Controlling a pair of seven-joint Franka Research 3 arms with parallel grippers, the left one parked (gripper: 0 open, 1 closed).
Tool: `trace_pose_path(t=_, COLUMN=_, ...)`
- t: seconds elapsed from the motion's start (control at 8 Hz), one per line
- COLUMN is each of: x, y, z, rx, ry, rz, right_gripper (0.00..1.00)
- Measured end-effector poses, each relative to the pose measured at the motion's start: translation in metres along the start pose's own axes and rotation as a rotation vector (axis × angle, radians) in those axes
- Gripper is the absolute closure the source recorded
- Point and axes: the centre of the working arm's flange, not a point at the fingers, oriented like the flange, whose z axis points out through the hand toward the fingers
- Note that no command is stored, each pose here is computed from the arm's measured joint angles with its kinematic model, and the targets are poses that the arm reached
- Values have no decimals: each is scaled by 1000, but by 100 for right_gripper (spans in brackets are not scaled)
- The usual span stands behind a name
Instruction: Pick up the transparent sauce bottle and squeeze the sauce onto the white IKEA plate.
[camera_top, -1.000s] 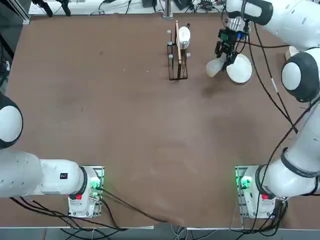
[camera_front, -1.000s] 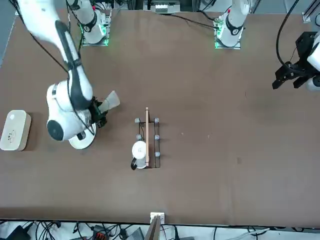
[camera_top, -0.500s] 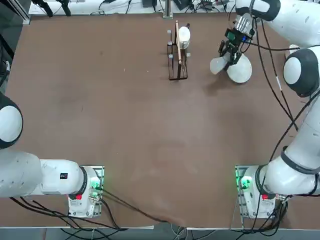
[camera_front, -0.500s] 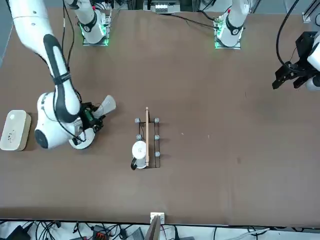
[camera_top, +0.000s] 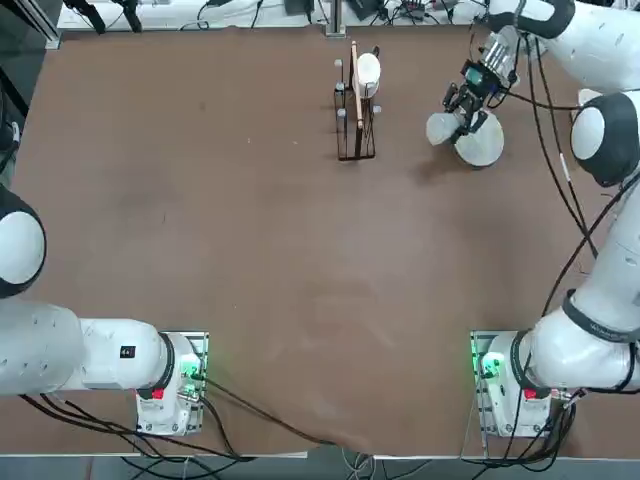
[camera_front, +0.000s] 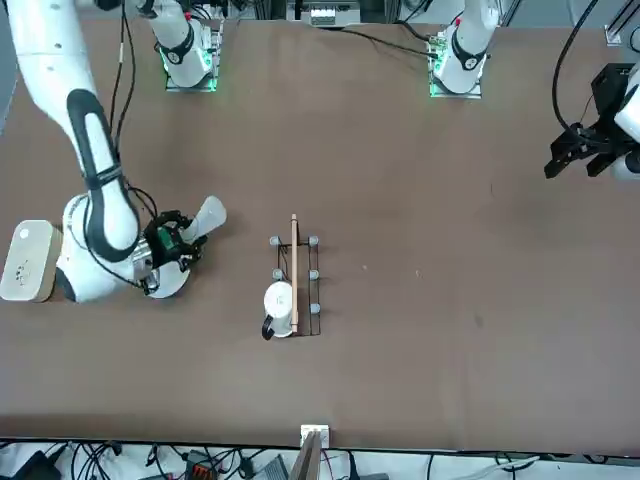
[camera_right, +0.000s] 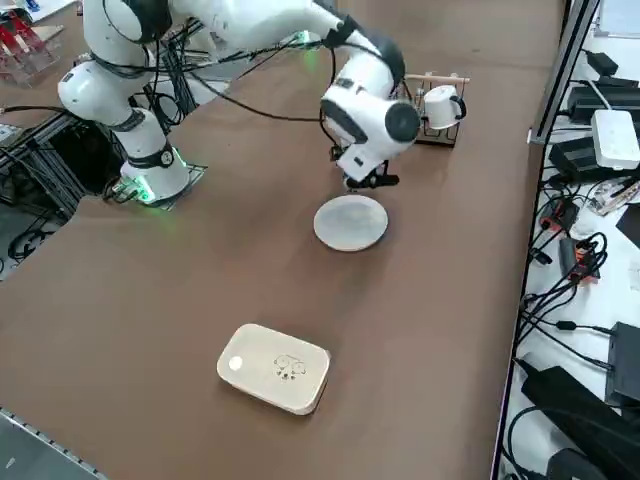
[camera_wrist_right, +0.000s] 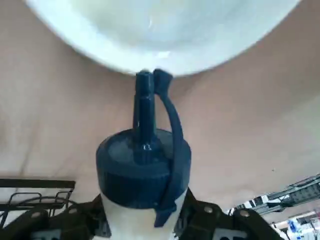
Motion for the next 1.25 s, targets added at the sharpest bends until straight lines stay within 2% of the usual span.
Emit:
trace_pose_path(t=0.12, x=11, y=5, z=1, rx=7, ry=-30, rz=-1, right_gripper=55)
trace_pose_path(t=0.62, x=6, y=9, z=12, rx=2, ry=-146, rz=-32, right_gripper=55)
trace_pose_path(t=1.25, x=46, y=54, z=13, rx=6, ry=-247, rz=-45, right_gripper=55)
